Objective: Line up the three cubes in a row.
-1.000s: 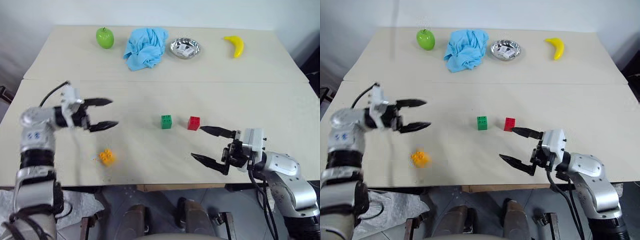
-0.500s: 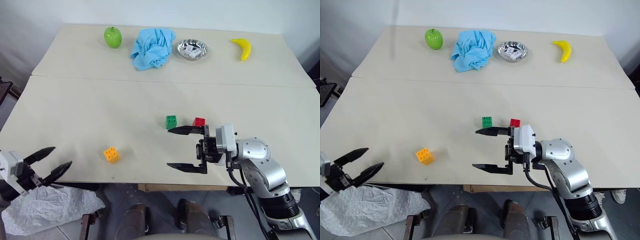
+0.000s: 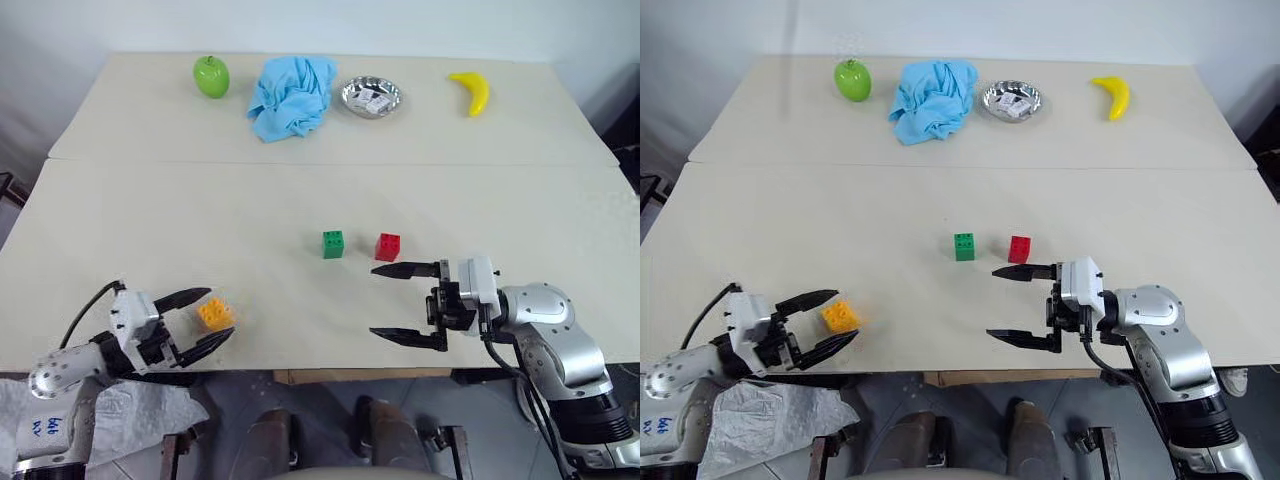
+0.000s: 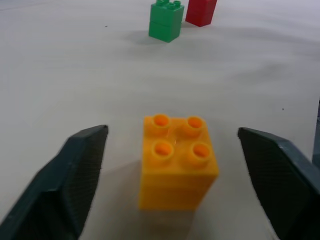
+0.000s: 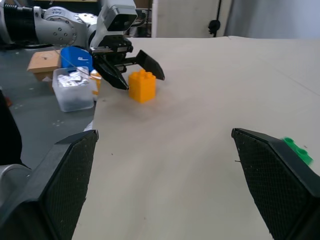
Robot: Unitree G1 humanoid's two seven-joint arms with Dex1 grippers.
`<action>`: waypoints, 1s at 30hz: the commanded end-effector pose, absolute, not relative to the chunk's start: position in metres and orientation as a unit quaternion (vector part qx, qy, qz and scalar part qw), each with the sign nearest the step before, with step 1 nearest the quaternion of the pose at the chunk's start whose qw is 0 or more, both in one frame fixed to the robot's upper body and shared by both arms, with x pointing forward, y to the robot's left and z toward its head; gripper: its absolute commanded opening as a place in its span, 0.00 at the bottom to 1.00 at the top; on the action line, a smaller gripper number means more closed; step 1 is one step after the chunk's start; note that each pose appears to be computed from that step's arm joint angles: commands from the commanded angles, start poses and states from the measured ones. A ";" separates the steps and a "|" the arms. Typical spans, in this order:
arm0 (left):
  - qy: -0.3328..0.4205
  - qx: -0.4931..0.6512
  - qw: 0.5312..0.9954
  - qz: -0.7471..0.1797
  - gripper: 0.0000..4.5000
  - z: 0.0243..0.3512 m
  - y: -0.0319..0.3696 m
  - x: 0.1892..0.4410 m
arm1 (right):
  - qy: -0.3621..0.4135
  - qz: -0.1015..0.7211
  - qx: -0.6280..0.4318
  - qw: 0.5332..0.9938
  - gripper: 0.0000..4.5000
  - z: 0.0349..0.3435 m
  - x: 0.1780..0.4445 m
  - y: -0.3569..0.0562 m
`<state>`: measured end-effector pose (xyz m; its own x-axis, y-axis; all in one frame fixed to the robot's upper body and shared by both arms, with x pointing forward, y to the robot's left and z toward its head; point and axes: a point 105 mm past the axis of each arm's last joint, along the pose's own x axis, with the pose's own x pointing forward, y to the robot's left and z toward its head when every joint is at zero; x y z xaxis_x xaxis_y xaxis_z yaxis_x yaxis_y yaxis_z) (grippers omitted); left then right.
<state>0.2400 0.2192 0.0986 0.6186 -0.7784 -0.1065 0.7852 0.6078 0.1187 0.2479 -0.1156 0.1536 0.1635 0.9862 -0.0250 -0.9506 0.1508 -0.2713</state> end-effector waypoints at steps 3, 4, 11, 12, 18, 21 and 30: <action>0.026 0.091 0.888 -0.450 0.58 0.101 0.223 0.243 | -0.094 0.616 -0.132 0.771 1.00 0.160 0.242 -0.124; 0.028 0.098 0.883 -0.457 0.51 0.104 0.225 0.246 | -0.091 0.610 -0.133 0.776 1.00 0.159 0.242 -0.127; 0.026 0.113 0.821 -0.560 0.34 0.139 0.215 0.286 | -0.085 0.568 -0.142 0.807 1.00 0.157 0.242 -0.145; 0.019 0.121 0.810 -0.574 0.34 0.144 0.209 0.298 | -0.085 0.562 -0.143 0.811 1.00 0.156 0.243 -0.147; 0.006 0.161 0.757 -0.634 0.34 0.163 0.164 0.357 | -0.092 0.542 -0.145 0.823 1.00 0.157 0.250 -0.150; 0.036 0.188 0.751 -0.632 0.34 0.157 0.142 0.379 | -0.102 0.524 -0.150 0.832 1.00 0.161 0.251 -0.154; 0.053 0.210 0.759 -0.614 0.34 0.150 0.130 0.393 | -0.105 0.474 -0.152 0.861 1.00 0.158 0.239 -0.163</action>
<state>0.3893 0.1310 0.1404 0.2279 -0.9088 -0.3494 0.9628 0.1568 0.2201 0.2436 -0.1631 0.1440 0.5201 0.8541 -0.0054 -0.8141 0.4938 -0.3054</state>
